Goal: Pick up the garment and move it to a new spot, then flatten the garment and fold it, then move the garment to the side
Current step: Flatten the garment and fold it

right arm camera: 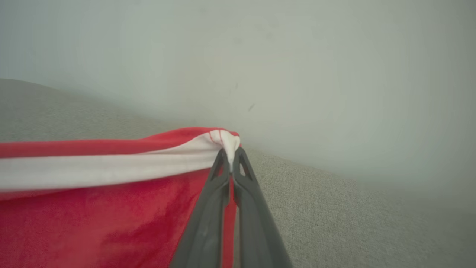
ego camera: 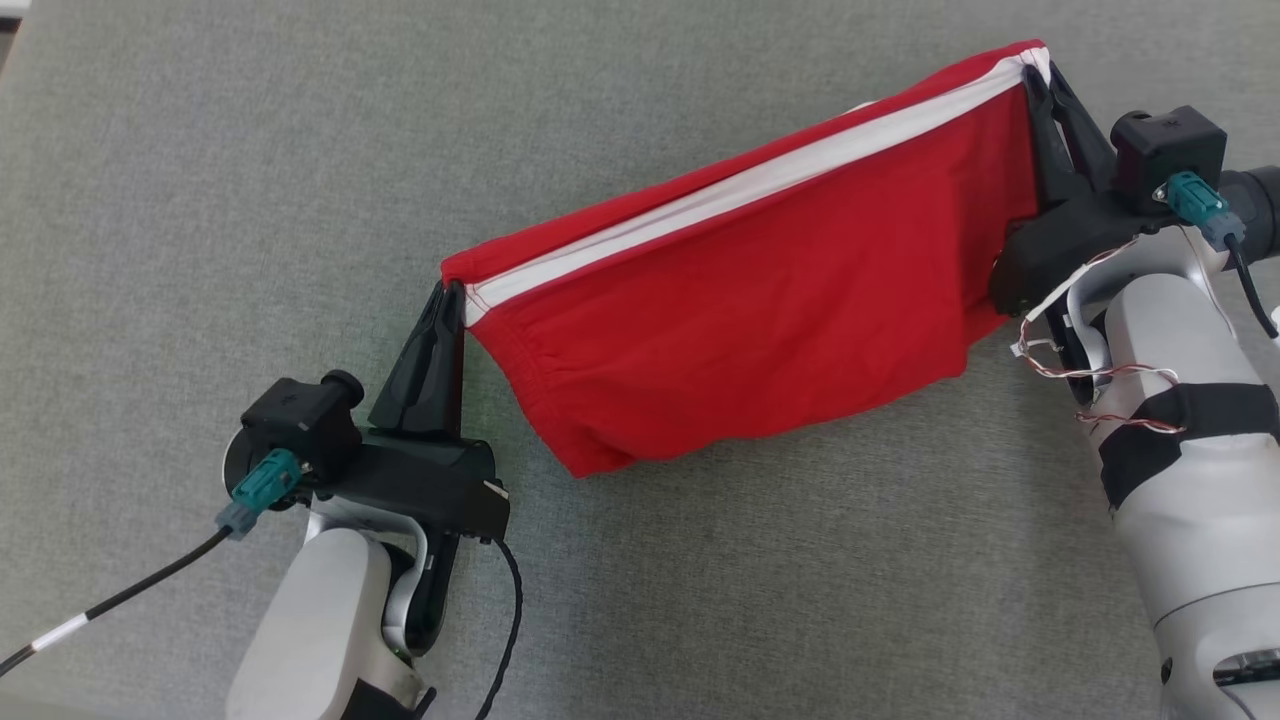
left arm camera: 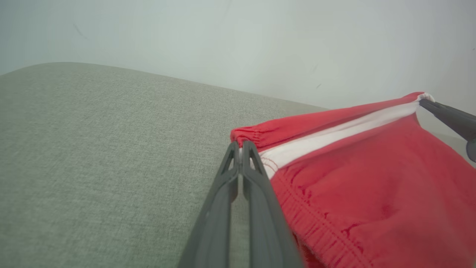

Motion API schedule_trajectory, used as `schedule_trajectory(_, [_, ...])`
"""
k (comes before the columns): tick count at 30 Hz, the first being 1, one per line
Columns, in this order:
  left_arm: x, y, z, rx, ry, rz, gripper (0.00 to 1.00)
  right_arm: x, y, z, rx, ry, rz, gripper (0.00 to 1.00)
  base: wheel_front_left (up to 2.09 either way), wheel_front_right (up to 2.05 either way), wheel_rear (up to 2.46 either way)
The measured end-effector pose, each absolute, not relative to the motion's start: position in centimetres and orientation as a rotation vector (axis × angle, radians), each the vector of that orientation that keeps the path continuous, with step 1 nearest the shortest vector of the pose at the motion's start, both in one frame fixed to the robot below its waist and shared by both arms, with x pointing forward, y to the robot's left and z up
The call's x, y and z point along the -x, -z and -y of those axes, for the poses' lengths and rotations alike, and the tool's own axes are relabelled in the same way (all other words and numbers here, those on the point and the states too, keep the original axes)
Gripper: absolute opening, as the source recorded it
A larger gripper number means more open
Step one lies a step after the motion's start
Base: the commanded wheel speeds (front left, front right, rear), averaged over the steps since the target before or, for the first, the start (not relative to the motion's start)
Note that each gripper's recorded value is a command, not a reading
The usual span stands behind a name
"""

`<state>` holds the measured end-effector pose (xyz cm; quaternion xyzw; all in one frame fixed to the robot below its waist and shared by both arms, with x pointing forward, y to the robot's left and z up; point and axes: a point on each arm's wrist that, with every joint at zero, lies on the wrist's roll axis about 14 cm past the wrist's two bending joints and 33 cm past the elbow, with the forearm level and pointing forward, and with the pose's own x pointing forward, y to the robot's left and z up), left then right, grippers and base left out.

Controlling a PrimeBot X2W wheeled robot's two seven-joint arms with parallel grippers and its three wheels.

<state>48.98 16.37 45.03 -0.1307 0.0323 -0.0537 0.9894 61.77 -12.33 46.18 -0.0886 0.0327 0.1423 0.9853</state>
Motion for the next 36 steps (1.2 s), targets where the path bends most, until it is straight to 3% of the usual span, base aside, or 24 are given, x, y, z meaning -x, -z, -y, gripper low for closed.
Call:
schedule_trajectory(3, [-49.0,-44.3,-16.4,0.254,0.107,-0.084,0.00,-62.3,-44.9,11.8,0.195,-0.299,-0.094,0.00,0.00,0.00,0.00])
schedule_trajectory(4, [-49.0,-44.1,-16.5,0.254,0.105,-0.089,0.00,-62.5,-44.6,11.8,0.195,-0.299,-0.103,0.25,0.00,0.00,0.00])
schedule_trajectory(5, [-49.0,-44.0,-16.6,0.253,0.102,-0.092,0.21,-62.6,-44.2,11.8,0.195,-0.297,-0.115,0.48,0.00,0.00,0.00])
schedule_trajectory(6, [-49.0,-43.9,-16.7,0.253,0.099,-0.092,0.80,-62.6,-43.8,11.9,0.188,-0.292,-0.126,1.00,0.00,0.00,0.00])
schedule_trajectory(7, [-49.0,-43.9,-16.8,0.254,0.097,-0.091,1.00,-62.6,-43.5,11.9,0.184,-0.288,-0.133,1.00,0.00,0.00,0.00])
schedule_trajectory(14, [-48.4,-44.3,-17.1,0.255,0.084,-0.081,1.00,-62.4,-45.1,13.6,0.154,-0.225,-0.097,1.00,0.00,0.00,0.00])
schedule_trajectory(26, [-44.8,-44.1,-17.2,0.254,0.062,-0.098,1.00,-56.0,-42.8,14.7,0.032,-0.182,-0.167,1.00,0.00,0.00,0.00])
schedule_trajectory(36, [-43.7,-44.2,-17.3,0.251,0.057,-0.097,1.00,-54.4,-42.0,14.0,-0.029,-0.186,-0.215,1.00,0.00,0.00,0.00])
